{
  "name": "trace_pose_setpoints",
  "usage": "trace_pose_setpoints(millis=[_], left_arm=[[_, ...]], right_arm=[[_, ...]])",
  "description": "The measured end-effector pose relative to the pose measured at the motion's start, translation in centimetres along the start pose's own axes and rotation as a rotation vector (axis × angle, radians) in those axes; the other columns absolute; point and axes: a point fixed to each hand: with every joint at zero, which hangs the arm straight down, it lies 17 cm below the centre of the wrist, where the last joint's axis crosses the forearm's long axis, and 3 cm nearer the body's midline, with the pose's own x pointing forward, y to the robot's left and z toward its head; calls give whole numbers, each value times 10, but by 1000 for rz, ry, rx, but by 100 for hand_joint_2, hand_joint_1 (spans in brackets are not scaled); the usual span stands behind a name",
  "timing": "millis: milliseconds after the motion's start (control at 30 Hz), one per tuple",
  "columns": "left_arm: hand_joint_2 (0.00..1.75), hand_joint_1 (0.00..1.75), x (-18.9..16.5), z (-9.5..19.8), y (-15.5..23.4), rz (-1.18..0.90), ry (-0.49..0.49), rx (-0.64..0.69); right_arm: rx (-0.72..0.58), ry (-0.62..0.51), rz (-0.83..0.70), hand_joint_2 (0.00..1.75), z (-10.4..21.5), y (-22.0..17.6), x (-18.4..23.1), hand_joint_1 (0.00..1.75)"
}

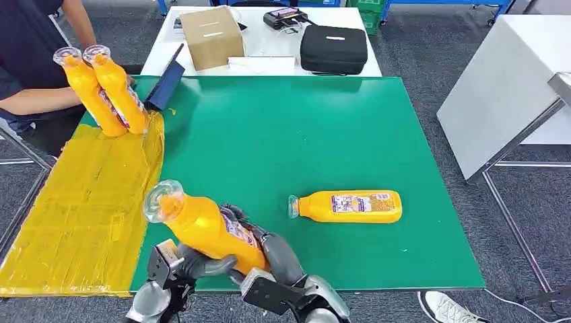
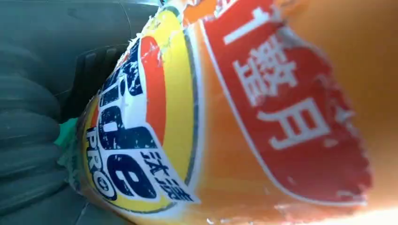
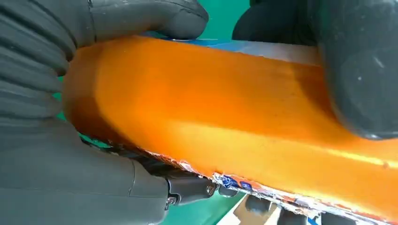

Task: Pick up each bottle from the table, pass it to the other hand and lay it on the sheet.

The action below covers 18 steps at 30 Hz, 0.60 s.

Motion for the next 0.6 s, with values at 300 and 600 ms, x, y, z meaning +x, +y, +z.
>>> trace_pose_setpoints(millis=[300, 600], left_arm=[[175, 175, 0, 6, 5, 12, 1, 29], [175, 175, 3, 6, 74, -374, 10, 237]], right_arm=[[-7, 15, 11, 175, 1, 1, -5, 0], [-91, 108, 123, 175, 25, -43, -43, 0]])
